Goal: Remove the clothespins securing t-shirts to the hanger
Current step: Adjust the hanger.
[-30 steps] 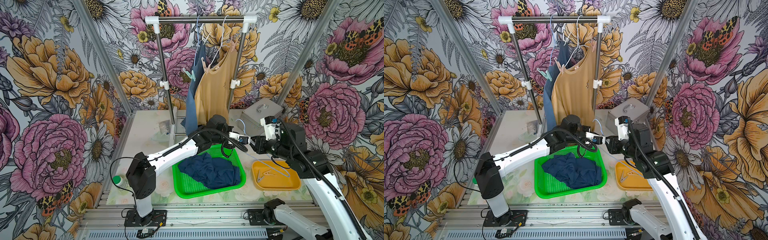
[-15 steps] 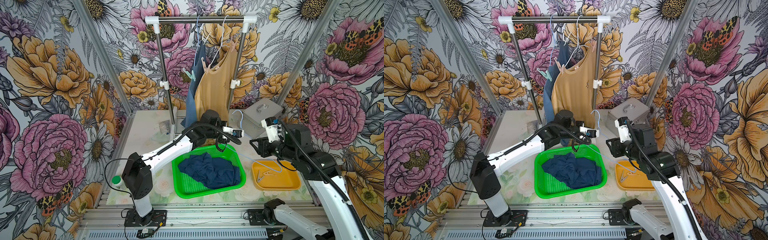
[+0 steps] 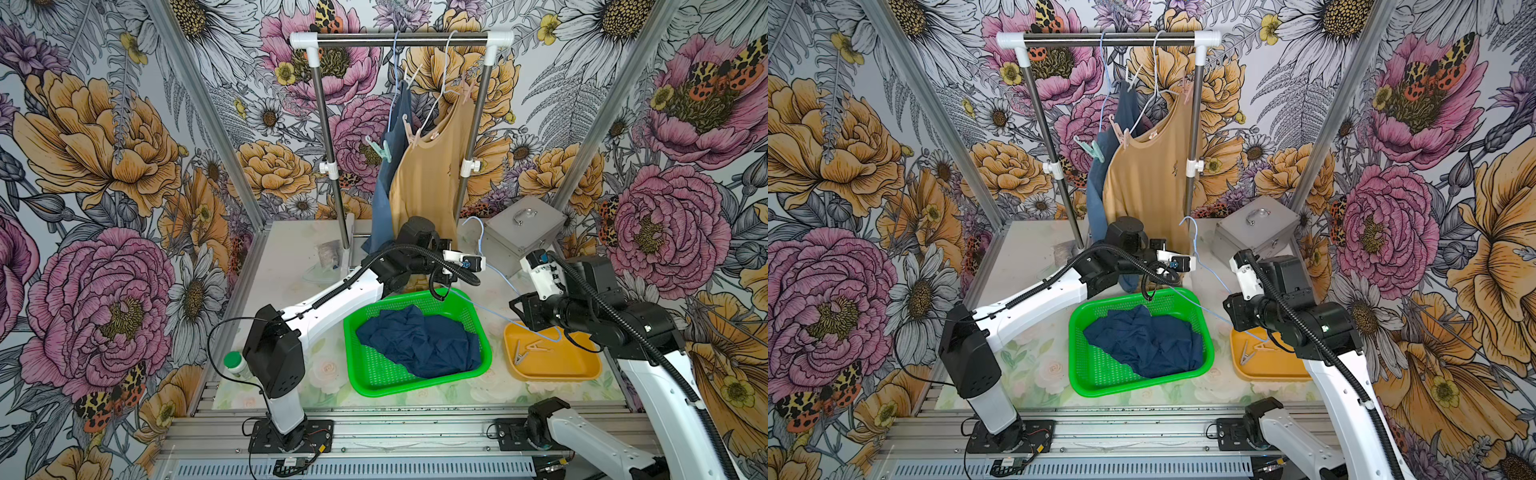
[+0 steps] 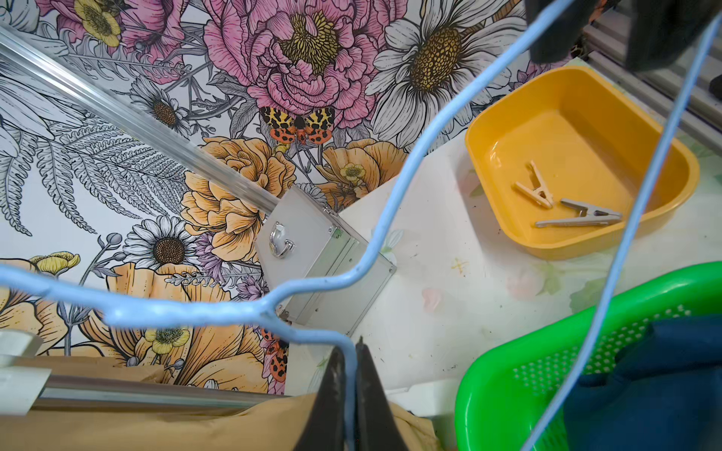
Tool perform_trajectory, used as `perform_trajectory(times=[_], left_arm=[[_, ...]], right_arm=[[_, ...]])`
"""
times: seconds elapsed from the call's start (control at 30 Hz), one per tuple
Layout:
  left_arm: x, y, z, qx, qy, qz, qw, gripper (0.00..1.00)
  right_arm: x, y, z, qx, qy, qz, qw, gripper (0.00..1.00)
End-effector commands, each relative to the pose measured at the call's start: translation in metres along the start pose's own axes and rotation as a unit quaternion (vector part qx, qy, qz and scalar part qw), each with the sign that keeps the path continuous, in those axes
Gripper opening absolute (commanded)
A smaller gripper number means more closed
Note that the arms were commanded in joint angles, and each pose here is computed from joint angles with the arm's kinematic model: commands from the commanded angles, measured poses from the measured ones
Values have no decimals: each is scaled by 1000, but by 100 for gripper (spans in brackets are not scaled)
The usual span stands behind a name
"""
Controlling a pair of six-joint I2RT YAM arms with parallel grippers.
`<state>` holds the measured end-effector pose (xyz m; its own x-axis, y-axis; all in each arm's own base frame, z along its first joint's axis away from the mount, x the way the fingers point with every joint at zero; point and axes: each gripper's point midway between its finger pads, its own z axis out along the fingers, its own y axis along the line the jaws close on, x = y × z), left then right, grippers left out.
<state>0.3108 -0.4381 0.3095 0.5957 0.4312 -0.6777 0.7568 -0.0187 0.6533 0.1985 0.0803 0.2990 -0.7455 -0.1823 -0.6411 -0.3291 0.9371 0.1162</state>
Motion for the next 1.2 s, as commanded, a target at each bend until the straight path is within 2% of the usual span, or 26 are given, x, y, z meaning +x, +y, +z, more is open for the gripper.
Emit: perform_trajectory(times=[0.0,0.33,0.47,0.63,0.7,0.8,1.03,1.17], left_arm=[[-19,18,-14,-18,-22,7,1000,8],[-20,16,-13,-13,-23,6,1000,8],[-21,15,-12,-11,-23,4,1000,8],[-23,14,-10,-8,-26,-6,1000,28],[-25,14,-11,-8,-29,-10,1000,42],[-32,15,-14,-9,-35,-16,999,55],[-60,21,-35,-41,-57,-56,996,69],[-79,22,-54,-70,-70,-86,991,72]], right_arm=[[1,-3,-15,13,-11,-5,1000,33],[0,-4,-18,18,-14,-7,1000,16],[-3,-3,-19,14,-18,-11,1000,0],[-7,-3,-24,16,-36,-14,999,0],[-7,-5,-28,23,-43,-13,999,0],[-7,-9,-32,37,-51,-11,998,0],[-22,-30,-60,105,-99,12,989,0],[-46,-32,-92,119,-164,28,979,0]])
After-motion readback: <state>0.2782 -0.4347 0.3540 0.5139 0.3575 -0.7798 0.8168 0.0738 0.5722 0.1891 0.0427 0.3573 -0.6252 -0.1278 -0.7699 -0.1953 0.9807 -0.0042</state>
